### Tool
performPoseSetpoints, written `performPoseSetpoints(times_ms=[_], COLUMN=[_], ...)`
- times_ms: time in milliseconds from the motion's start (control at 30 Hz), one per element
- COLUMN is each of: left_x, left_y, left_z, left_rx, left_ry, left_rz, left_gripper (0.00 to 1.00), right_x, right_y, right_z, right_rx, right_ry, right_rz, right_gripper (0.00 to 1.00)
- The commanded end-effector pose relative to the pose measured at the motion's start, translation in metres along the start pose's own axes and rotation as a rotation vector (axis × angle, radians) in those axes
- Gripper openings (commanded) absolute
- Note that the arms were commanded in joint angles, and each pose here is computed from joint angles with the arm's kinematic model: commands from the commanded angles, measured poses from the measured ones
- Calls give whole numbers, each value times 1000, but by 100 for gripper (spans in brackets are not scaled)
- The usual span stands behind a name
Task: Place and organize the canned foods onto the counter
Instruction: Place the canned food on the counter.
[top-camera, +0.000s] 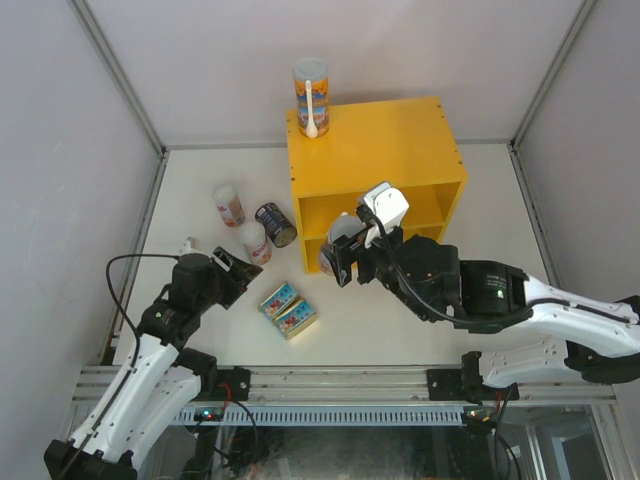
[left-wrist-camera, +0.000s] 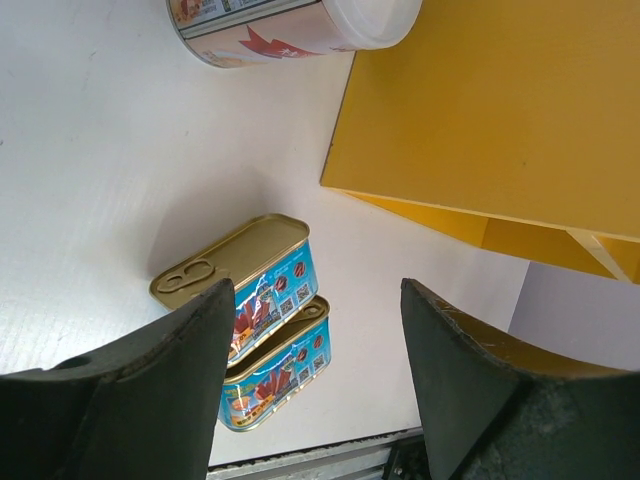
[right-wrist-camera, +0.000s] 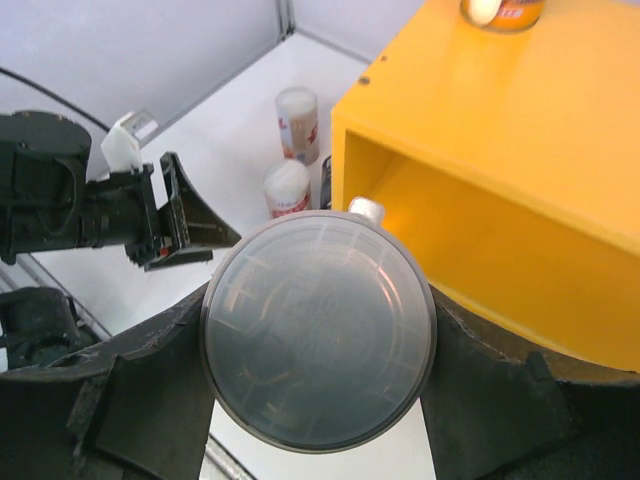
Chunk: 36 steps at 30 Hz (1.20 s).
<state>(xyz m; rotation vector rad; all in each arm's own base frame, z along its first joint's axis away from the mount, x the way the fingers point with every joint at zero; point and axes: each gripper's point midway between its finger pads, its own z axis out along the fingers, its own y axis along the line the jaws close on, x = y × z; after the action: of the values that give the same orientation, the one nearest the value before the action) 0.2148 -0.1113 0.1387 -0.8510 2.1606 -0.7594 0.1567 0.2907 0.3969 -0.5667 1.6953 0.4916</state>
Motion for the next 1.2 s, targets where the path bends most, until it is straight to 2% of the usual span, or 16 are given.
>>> performPoseSetpoints(times_ms=[0,300,900,1167], left_x=[-18,-19,-21,-28], left_y=[-31,-33,-34,-41], left_z=[-8,-7,-6,1], left_rx=[81,85,94,97], left_ry=[-54,-56,-69,-83], left_rz=[-16,-17,-33,-31], left_gripper=[70,70,69,69], right_x=[-75,-115,-164,-179], right_y=[-23,-61,-161,-169], right_z=[-17,-18,16,46], right_rx=[46,118,286,256], right_ry=[-190,-260,-302,-268], right_rz=[61,67,58,36], right_gripper=[12,12,12,12])
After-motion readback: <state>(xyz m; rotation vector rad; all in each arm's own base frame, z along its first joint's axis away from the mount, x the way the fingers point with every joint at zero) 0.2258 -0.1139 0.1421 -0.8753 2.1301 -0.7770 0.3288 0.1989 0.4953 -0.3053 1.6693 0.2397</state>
